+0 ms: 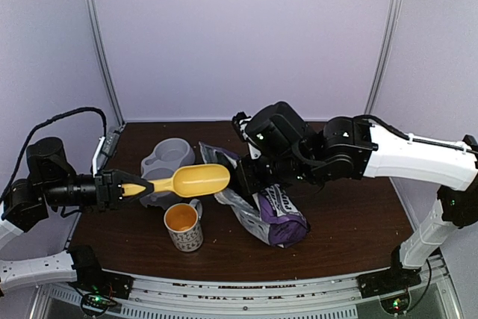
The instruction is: Serve the pet food
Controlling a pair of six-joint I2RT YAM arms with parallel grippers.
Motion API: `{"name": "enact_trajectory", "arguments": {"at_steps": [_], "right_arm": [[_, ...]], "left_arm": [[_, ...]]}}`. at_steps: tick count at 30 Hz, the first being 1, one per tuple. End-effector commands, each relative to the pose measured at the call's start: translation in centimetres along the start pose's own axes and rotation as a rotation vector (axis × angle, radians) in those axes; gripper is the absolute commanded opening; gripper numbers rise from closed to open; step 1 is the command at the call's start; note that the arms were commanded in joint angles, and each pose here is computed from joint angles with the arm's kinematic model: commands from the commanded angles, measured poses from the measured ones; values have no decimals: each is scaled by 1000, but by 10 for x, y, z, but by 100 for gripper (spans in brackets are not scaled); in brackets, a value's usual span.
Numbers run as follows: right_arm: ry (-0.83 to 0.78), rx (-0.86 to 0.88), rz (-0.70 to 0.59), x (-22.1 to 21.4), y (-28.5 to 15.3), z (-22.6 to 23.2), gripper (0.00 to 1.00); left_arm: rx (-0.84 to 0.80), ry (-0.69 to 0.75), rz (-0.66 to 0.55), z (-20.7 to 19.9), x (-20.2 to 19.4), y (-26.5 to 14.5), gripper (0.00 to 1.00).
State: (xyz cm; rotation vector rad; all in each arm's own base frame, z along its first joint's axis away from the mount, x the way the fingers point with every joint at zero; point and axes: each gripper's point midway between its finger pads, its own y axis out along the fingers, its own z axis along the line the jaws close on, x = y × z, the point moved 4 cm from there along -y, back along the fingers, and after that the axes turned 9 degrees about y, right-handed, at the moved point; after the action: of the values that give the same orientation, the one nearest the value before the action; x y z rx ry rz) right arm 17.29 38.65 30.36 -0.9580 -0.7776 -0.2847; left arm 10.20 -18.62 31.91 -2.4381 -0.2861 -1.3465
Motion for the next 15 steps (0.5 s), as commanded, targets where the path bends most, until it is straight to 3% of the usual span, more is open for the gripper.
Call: {"name": "enact_trajectory", "arguments": {"at_steps": [1, 15], "right_arm": [[-23, 27, 6, -7, -5, 13, 0], [-79, 96, 62, -32, 9, 64, 0]], "left_arm": [[80, 2, 34, 11, -4, 2, 0], [221, -9, 102, 31, -8, 14, 0]]}}
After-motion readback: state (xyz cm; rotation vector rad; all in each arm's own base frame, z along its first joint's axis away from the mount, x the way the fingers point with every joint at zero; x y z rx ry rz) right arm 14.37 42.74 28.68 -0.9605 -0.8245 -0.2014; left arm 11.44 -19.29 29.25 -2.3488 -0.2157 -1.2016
